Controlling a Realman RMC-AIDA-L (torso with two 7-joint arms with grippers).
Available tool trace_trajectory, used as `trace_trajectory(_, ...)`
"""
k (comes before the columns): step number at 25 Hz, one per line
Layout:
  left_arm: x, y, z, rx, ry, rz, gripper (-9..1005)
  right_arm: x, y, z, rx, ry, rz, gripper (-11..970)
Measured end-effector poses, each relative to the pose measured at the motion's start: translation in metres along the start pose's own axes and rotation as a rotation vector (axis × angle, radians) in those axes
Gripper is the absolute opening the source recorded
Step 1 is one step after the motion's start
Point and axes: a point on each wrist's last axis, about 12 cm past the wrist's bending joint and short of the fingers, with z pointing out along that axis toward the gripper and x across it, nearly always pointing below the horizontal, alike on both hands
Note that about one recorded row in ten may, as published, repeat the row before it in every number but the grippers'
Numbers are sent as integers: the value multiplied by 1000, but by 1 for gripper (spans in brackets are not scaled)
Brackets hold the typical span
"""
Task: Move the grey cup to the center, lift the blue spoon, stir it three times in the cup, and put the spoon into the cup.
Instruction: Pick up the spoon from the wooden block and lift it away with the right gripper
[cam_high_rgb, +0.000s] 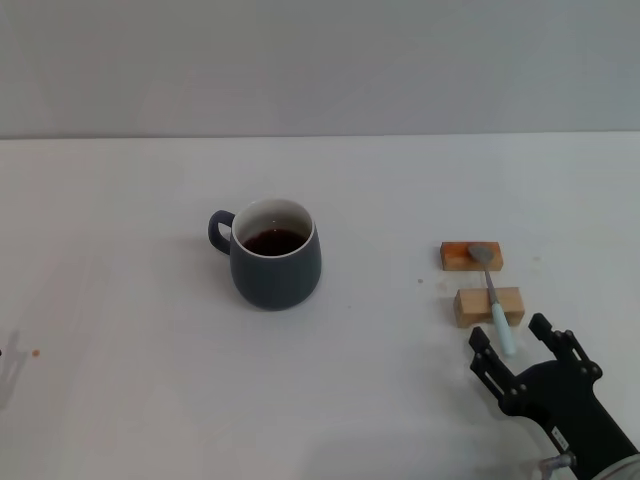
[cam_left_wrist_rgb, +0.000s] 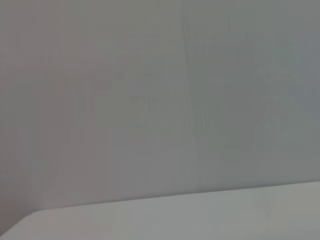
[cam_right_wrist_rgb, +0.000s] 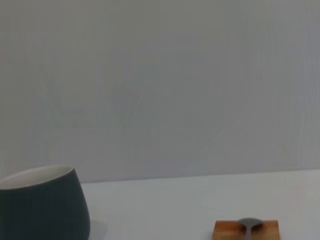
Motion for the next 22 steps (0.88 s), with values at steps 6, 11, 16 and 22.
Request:
trace_trajectory(6,1,1,-3,-4,6,0,856,1,0,-3,8,1,7,795)
trace_trajectory(11,1,1,-3,-5,7,0,855,1,0,-4,9,-2,9,795)
trace_trajectory(16,2,1,-4,-6,8,0,855,1,1,-4,10,-6,12,784)
trace_trajectory(22,2,2,-4,-7,9,2,855,0,0,-5,10,-8,34,710)
